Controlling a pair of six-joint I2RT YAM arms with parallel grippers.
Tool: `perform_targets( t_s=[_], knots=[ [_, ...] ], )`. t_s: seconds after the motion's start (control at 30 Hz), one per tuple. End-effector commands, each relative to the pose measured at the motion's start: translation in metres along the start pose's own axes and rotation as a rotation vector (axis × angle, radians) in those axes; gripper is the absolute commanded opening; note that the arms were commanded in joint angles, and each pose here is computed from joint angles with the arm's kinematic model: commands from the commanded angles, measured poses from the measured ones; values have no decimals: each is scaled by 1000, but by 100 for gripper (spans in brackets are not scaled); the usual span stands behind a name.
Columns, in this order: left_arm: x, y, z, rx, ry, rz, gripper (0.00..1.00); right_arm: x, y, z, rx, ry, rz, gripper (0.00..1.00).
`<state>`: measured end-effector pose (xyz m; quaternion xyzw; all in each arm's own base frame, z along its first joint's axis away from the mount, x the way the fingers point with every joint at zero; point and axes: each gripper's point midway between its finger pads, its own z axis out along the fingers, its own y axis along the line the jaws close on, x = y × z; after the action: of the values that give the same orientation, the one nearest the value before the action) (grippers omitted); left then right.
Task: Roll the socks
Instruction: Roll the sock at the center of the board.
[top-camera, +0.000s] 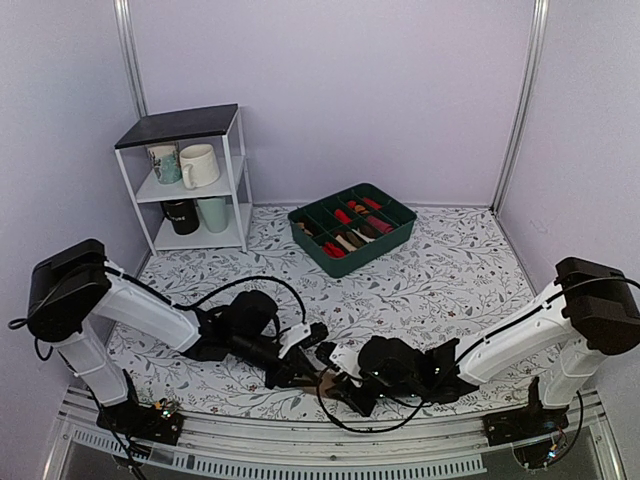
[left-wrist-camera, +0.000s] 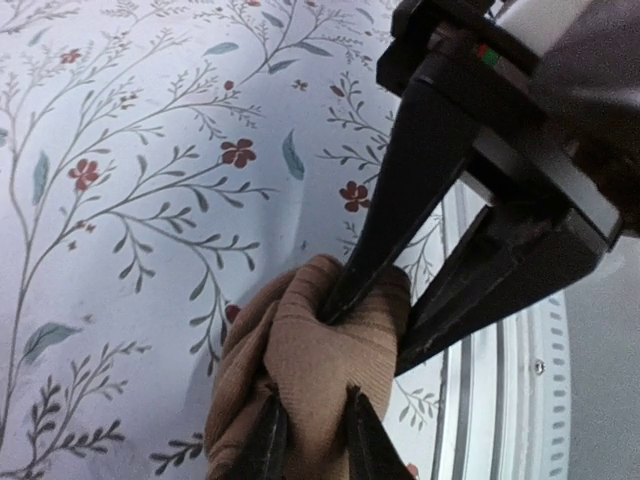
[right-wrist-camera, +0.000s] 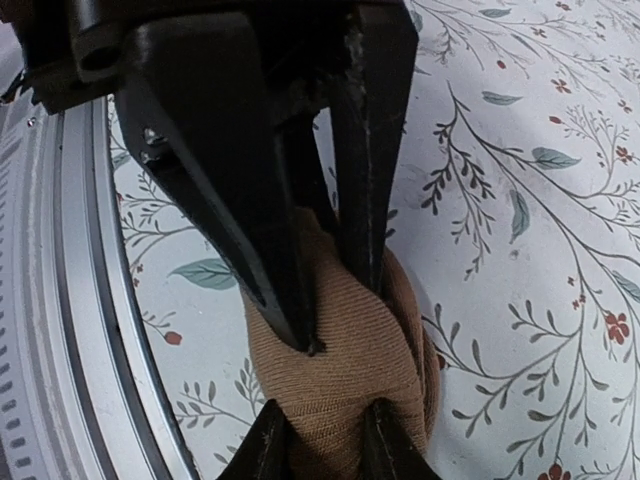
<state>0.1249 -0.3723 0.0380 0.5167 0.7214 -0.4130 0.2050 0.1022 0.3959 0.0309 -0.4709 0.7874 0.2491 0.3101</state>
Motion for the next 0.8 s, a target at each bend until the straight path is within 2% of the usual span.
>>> perform_targets(
  t_s=[0.0, 0.23, 0.27, 0.3, 0.33, 0.37, 0.4, 0.43, 0.47, 0.57, 0.77],
  knots=[
    [0, 16, -23, -158, -54, 37, 19, 109, 2, 1, -74, 397, 81, 21],
    [-17, 28, -49, -281, -148, 97, 27, 109, 4, 0, -109, 446, 109, 21],
    [-17, 27, -50, -268, -153, 95, 32, 109, 5, 1, -114, 453, 109, 21],
    [-17, 25, -49, -249, -157, 95, 43, 110, 6, 1, -116, 460, 109, 21],
    [-18, 21, -49, -223, -167, 103, 59, 108, 6, 2, -119, 463, 111, 21],
    [-18, 17, -50, -203, -178, 111, 70, 109, 6, 3, -121, 470, 113, 21],
    [-18, 11, -52, -178, -192, 126, 78, 109, 7, 3, -128, 475, 118, 21],
    [-19, 5, -56, -160, -211, 147, 91, 109, 7, 2, -130, 482, 125, 21],
    [-17, -2, -60, -141, -228, 162, 98, 108, 7, 2, -138, 484, 133, 21],
    [-15, -22, -72, -89, -286, 212, 99, 107, 6, 1, -150, 498, 160, 21],
    [-3, -55, -69, 23, -285, 276, 100, 103, 5, 4, -192, 541, 195, 21]
  ],
)
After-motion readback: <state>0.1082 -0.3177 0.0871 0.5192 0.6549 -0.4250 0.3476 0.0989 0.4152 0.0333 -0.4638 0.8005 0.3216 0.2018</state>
